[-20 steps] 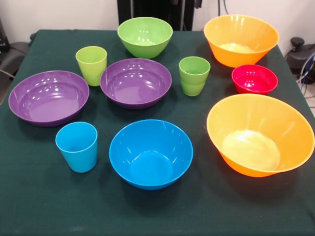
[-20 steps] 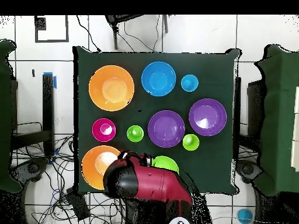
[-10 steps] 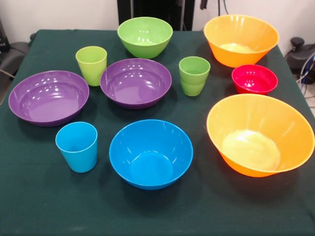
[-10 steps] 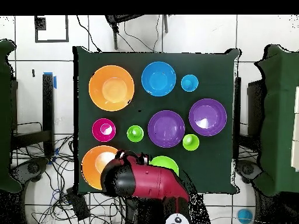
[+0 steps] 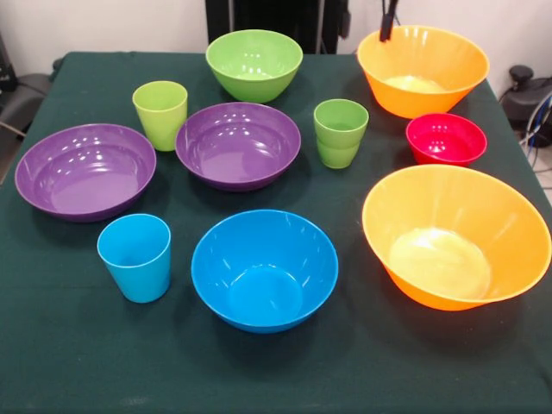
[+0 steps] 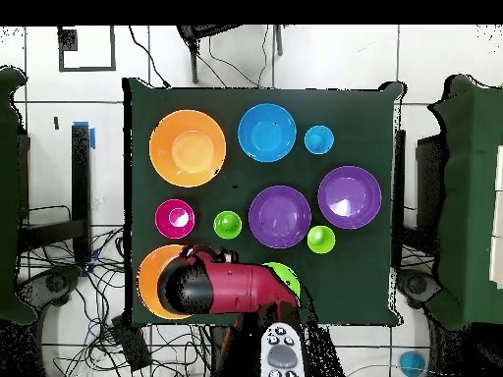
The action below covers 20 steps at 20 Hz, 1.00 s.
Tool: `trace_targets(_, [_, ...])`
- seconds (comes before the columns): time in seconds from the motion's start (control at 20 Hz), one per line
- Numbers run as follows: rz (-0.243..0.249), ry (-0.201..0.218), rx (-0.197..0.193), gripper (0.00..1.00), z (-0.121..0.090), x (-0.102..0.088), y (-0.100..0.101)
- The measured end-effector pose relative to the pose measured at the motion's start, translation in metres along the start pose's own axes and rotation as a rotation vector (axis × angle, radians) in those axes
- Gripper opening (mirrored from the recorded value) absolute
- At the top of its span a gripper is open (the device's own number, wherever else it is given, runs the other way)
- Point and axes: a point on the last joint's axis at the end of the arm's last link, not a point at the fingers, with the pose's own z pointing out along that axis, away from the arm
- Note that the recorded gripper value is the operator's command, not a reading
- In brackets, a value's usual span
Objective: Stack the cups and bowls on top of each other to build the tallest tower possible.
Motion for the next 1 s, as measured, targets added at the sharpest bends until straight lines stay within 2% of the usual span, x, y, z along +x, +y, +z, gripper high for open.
trace_targets(0.3, [-0.023, -0.007, -0.028, 1.00, 0.025, -0.009, 0.017])
trace_targets(0.5, [-0.030, -0.016, -0.040, 1.00, 0.051, -0.020, 0.025])
trace_targets(0.75, [-0.034, -0.009, -0.041, 1.00, 0.077, -0.030, 0.026])
trace_targets(1.0, [-0.065, -0.010, -0.036, 1.00, 0.101, -0.039, 0.025])
